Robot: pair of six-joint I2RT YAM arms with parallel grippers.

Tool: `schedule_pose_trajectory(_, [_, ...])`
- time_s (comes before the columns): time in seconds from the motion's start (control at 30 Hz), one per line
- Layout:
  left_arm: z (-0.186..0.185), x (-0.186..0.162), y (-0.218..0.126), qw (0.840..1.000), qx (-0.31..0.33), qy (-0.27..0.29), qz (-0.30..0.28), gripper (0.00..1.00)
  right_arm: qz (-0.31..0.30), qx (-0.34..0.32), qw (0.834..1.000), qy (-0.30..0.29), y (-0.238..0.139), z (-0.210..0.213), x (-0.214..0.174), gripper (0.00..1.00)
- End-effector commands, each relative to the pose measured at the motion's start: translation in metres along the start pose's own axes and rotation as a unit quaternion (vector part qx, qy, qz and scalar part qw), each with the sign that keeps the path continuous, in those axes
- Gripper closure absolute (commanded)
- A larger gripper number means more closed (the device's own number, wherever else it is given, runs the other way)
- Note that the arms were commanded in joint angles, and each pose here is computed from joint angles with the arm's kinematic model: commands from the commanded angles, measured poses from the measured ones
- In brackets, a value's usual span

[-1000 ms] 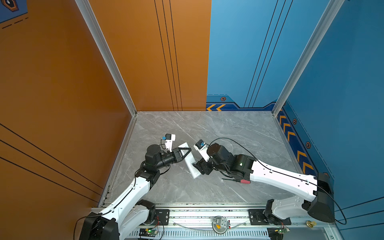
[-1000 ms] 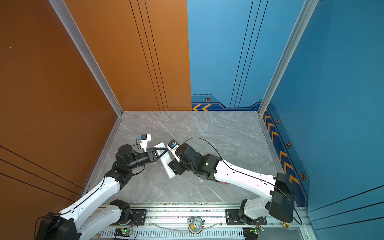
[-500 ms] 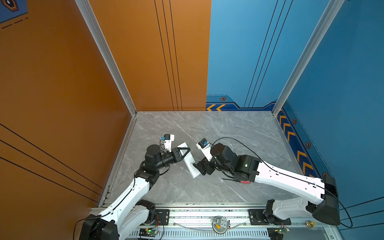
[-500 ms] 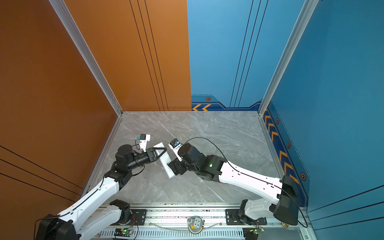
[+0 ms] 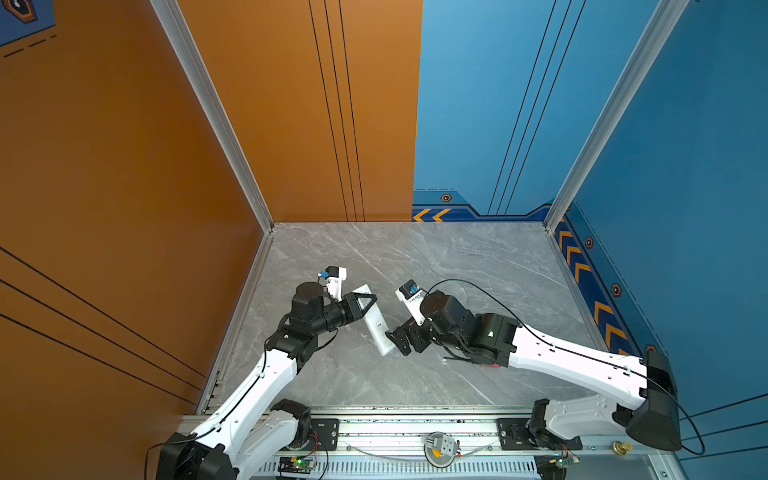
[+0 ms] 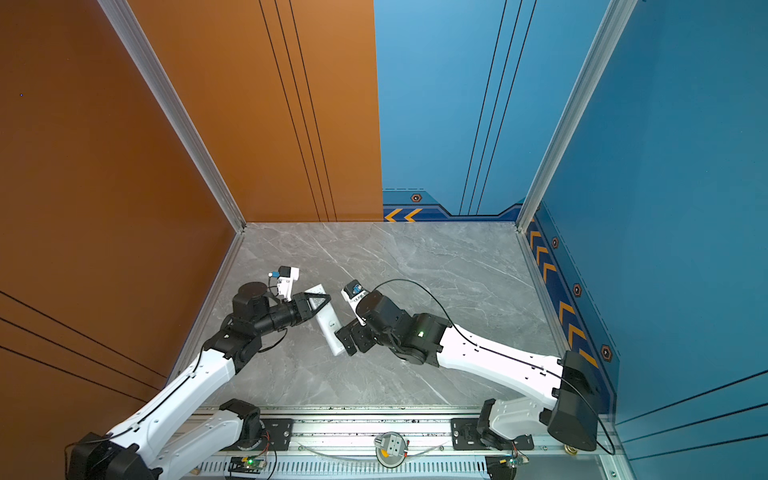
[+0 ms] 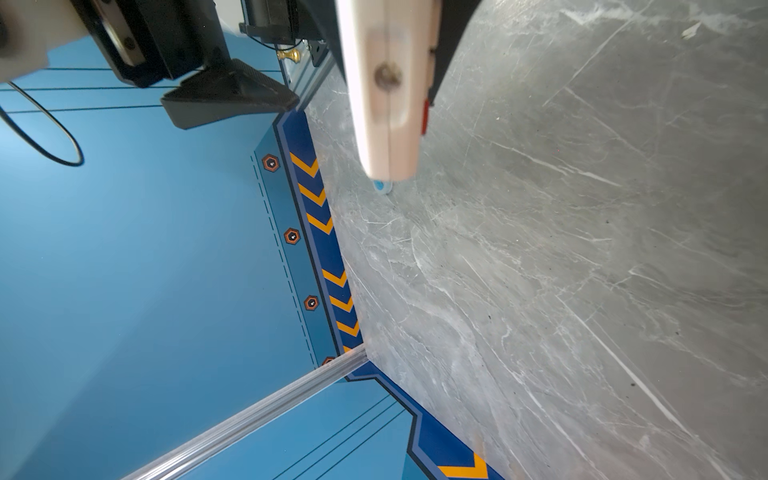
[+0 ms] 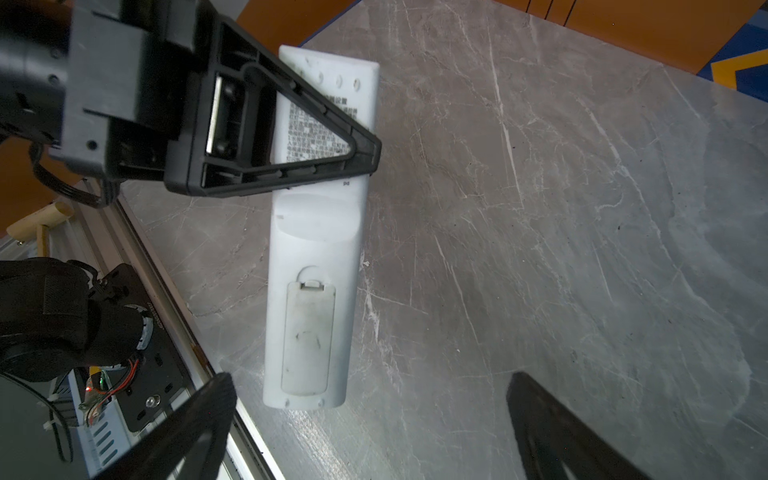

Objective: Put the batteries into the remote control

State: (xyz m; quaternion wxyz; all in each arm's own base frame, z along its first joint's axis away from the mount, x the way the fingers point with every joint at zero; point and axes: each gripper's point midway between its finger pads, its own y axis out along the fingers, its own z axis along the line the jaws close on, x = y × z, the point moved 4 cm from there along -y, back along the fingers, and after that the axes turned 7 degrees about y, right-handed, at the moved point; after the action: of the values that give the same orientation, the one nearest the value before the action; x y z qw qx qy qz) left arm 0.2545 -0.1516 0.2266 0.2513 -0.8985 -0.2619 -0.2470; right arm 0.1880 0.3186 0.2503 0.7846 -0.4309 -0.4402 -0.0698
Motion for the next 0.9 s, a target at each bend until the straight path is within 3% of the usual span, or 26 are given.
schedule_pose_trajectory(0.0, [0.009,0.001,-0.002,0.999,0.040,0.000,0.003,1.00,0.020,0.003,1.000,0.017,0.012,0.002,-0.011,0.00])
schedule_pose_trajectory(0.63, [0.030,-0.009,-0.006,0.989,0.141,-0.028,0.037,1.00,0.049,0.079,0.993,0.069,0.046,0.026,-0.028,0.00])
schedule_pose_trajectory(0.87, [0.028,-0.008,-0.006,0.988,0.147,-0.023,0.037,1.00,0.075,0.097,0.989,0.082,0.067,0.033,-0.040,0.00])
